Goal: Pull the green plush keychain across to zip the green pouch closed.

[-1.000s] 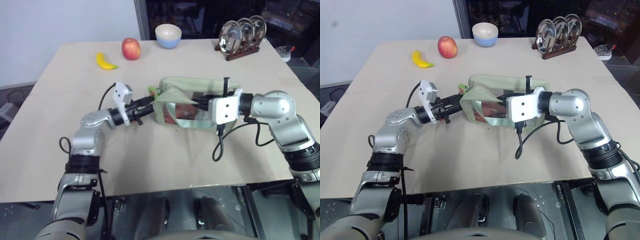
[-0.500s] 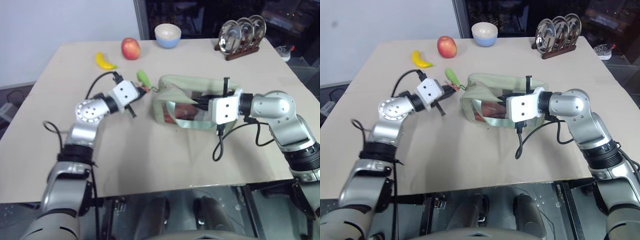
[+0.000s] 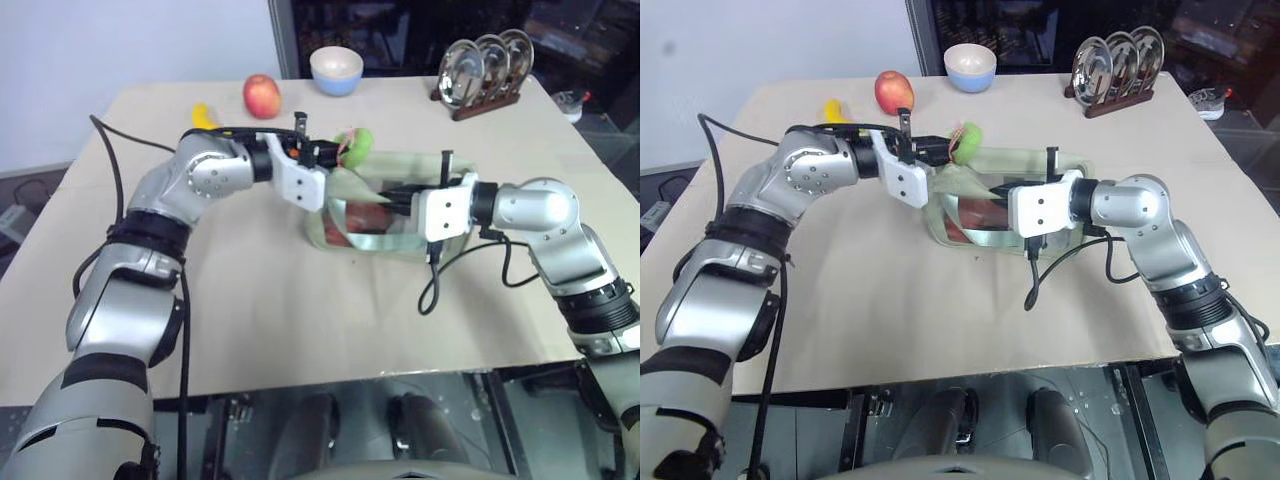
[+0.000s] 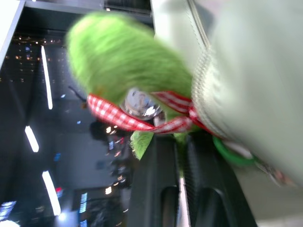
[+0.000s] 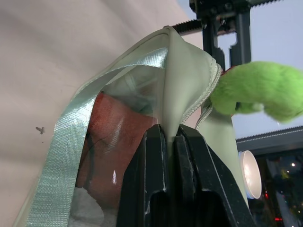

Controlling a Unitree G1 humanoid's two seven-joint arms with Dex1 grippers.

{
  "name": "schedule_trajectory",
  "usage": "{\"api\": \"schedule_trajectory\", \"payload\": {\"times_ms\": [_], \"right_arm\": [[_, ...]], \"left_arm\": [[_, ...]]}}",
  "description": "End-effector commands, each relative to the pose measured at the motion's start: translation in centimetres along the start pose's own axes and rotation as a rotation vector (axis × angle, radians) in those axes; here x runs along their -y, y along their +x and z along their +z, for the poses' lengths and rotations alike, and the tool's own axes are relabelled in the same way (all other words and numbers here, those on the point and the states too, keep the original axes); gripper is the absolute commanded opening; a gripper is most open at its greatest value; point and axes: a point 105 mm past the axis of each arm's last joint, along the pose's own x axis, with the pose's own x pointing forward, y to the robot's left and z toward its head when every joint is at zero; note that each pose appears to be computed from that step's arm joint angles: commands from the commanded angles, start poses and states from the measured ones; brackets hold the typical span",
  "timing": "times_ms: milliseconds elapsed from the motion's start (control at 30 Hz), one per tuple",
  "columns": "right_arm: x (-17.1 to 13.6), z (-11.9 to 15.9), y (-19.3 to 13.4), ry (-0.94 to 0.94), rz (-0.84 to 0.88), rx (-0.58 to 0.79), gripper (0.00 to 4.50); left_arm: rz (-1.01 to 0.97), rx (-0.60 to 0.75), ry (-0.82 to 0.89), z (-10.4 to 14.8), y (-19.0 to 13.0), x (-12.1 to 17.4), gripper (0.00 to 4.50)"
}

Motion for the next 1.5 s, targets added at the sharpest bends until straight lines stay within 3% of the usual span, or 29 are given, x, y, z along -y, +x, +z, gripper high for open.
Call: {"api": "schedule_trajectory", "payload": {"times_ms": [33,200,367,400,500,533,567,667,833,1033,1167,1500], "right_arm": [[0.9,0.9,0.1,-0.042,-0.023,0.025,0.00],[0.9,0.9,0.0,-0.037,-0.037,0.017,0.00],[1.6,0.6,-0.6,0.087,-0.070,0.010,0.00],[1.8,0.5,-0.8,0.098,-0.085,0.008,0.77],[2.2,0.4,-1.1,0.131,-0.115,-0.001,1.97],[2.5,0.5,-1.5,0.174,-0.137,0.003,2.69],[2.7,0.7,-1.9,0.213,-0.156,0.012,2.96],[2.7,1.6,-3.5,0.334,-0.174,0.042,2.96],[1.6,2.6,-6.1,0.468,-0.204,0.037,2.96],[-2.0,2.7,-9.5,0.676,-0.163,-0.032,2.96],[-3.6,3.5,-10.8,0.724,-0.160,-0.068,4.35],[-3.5,6.2,-10.7,0.702,-0.169,0.006,4.35]], "left_arm": [[0.048,0.066,0.115,1.0,-1.0,-3.2,1.99],[0.107,0.054,-0.075,-0.4,-2.8,-4.2,1.99],[0.236,0.091,-0.511,-2.3,-5.5,-4.7,1.99],[0.259,0.102,-0.577,-2.5,-5.8,-4.5,2.05],[0.305,0.115,-0.717,-2.5,-6.7,-3.4,2.05],[0.312,0.130,-0.796,-2.2,-7.0,-2.3,2.05],[0.326,0.135,-0.863,-2.0,-7.3,-1.4,2.05],[0.342,0.184,-1.072,0.1,-8.1,1.3,2.05],[0.386,0.144,-1.310,2.8,-9.3,5.4,2.05],[0.394,0.065,-1.386,3.0,-10.2,7.6,2.05],[0.369,0.065,-1.389,2.4,-10.2,7.7,2.05],[0.264,0.104,-1.363,1.5,-7.2,7.6,2.05]]}}
